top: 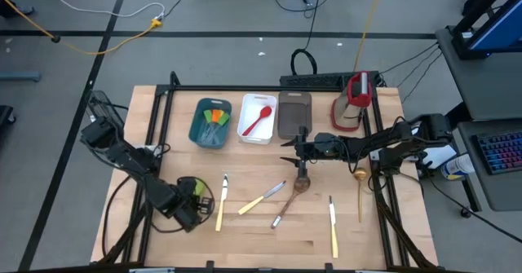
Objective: Pick & Place Kitchen Items
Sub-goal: Put the green serving spoon into the white bin
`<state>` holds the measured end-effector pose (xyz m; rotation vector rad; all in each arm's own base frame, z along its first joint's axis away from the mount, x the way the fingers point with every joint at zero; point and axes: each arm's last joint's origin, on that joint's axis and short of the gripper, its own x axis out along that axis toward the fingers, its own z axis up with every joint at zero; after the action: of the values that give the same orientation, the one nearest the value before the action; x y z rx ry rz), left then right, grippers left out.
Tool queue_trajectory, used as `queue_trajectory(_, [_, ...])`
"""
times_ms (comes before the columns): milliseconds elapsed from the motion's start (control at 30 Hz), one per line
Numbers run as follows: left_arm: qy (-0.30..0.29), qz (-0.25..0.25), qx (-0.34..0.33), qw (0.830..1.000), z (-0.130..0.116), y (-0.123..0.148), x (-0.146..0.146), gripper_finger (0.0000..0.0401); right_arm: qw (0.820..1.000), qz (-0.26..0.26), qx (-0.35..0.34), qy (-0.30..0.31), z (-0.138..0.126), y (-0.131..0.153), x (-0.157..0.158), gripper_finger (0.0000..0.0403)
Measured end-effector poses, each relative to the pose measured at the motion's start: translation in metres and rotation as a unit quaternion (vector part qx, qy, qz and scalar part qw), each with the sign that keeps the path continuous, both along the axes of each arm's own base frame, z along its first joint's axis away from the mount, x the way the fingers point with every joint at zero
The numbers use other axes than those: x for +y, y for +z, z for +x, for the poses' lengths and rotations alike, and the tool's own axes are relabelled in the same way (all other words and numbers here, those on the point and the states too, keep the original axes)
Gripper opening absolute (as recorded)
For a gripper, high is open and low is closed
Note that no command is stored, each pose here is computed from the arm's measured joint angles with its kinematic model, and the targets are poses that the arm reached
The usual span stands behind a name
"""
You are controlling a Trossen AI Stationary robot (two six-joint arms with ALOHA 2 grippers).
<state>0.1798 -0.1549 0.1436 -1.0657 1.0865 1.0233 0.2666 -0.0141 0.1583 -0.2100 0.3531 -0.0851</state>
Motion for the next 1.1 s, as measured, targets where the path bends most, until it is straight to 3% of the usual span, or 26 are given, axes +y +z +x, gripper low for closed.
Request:
queue_trajectory(333, [-0.063, 0.019, 0.002, 0.998, 0.026, 0.007, 0.039, 0.0018, 1.0, 0.002, -0.002, -0.001, 0.0, 0.0, 0.0, 0.0201])
queue_trajectory(667, [-0.131, 0.061, -0.041, 0.989, 0.042, 0.032, 0.087, 0.0018, 1.0, 0.005, -0.002, -0.002, 0.0, 0.0, 0.0, 0.0201])
queue_trajectory(1100, [-0.252, 0.151, -0.092, 0.951, 0.08, 0.088, 0.15, 0.0019, 1.0, 0.005, -0.003, -0.002, 0.0, 0.0, 0.0, 0.0201])
